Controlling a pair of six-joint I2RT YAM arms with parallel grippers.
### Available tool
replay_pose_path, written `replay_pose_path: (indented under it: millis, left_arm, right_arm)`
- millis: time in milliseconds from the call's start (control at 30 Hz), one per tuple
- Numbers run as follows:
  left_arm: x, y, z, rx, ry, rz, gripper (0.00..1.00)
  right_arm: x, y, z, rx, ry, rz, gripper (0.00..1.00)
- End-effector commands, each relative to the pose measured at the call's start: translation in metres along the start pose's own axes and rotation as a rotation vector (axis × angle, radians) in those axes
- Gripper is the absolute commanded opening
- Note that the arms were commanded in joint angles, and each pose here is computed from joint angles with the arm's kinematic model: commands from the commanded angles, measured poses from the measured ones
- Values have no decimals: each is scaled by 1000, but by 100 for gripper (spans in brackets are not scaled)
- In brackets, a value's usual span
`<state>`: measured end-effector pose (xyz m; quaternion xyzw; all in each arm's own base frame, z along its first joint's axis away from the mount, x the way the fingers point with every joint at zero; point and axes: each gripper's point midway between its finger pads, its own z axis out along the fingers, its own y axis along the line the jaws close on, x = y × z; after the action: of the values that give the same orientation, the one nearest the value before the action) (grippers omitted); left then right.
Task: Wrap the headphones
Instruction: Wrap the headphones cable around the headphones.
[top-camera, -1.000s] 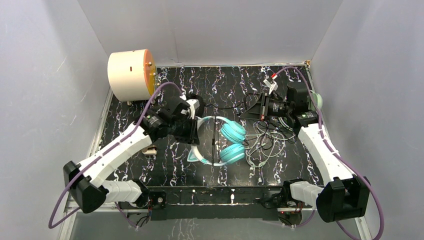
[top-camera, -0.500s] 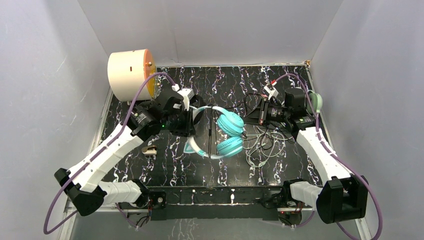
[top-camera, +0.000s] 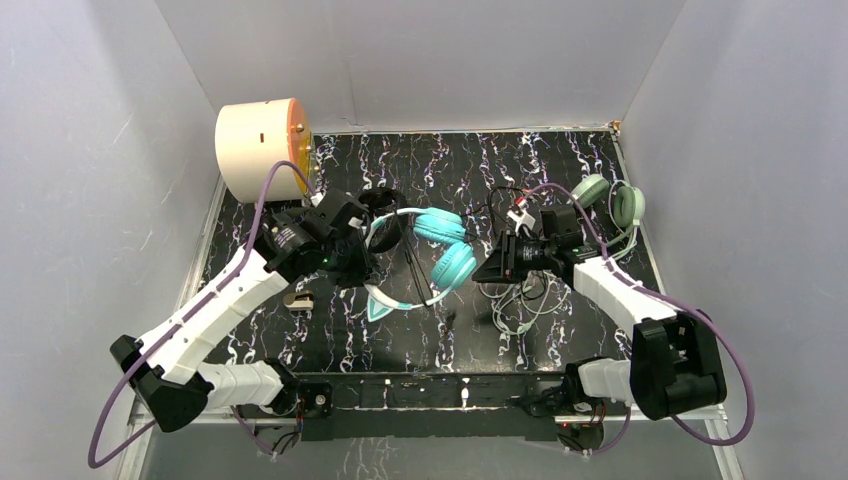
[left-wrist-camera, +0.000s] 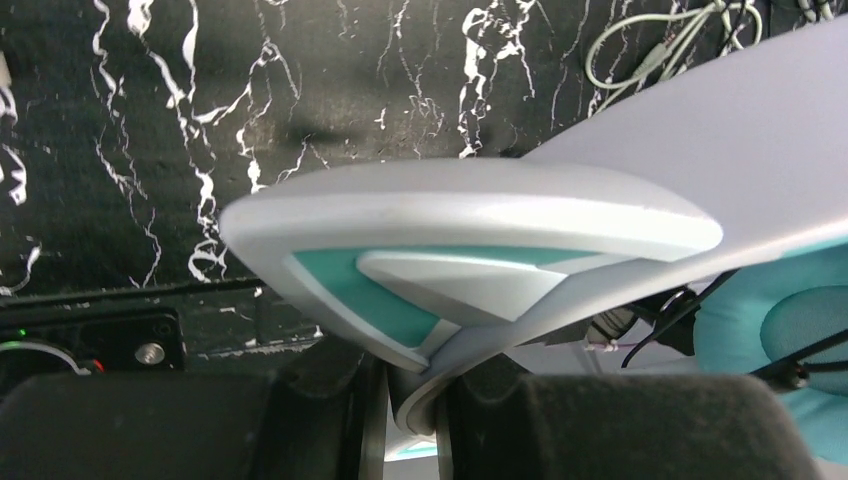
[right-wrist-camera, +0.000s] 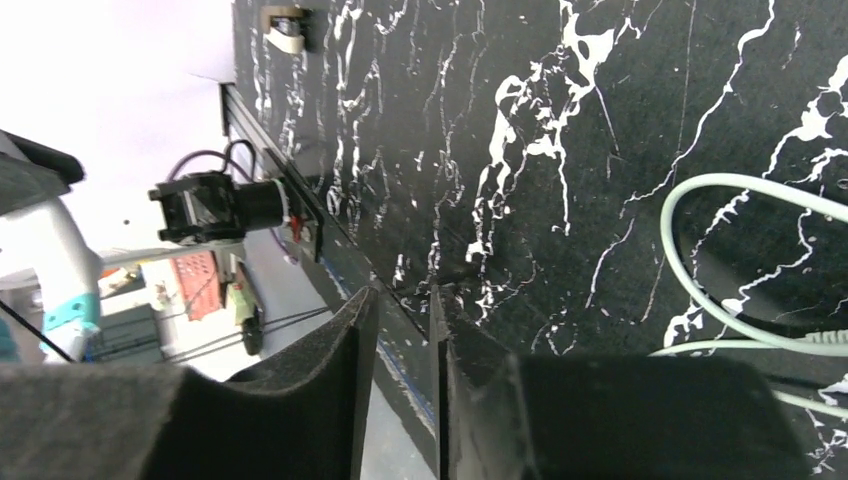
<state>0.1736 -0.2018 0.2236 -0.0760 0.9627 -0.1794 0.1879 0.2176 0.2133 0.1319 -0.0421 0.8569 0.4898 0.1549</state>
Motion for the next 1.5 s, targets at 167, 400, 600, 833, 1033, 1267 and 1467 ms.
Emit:
replay_pose_path:
  millis: [167, 400, 600, 833, 1033, 1267, 1467]
  left_arm:
    - [7, 12, -3, -123, 23, -229, 0]
    - [6, 15, -1, -135, 8, -285, 0]
    - [4, 16, -9, -156, 19, -280, 0]
    - [9, 12, -17, -141, 66, -291, 0]
    - [15, 8, -16, -118, 127, -322, 0]
    - [22, 7, -16, -99, 165, -343, 0]
    - [27, 6, -16, -86, 196, -357, 0]
  right_arm:
    - [-28, 3, -18, 205, -43, -191, 53]
    - [-61, 97, -63, 273, -211, -592, 79]
    - [-9, 194, -39, 64, -106, -1041, 85]
    - [58, 240, -3, 40, -106, -1507, 86]
    - [89, 238, 35, 280, -141, -1859, 88]
    - [65, 230, 47, 522, -260, -1989, 89]
    - [70, 223, 61, 539, -220, -2064, 90]
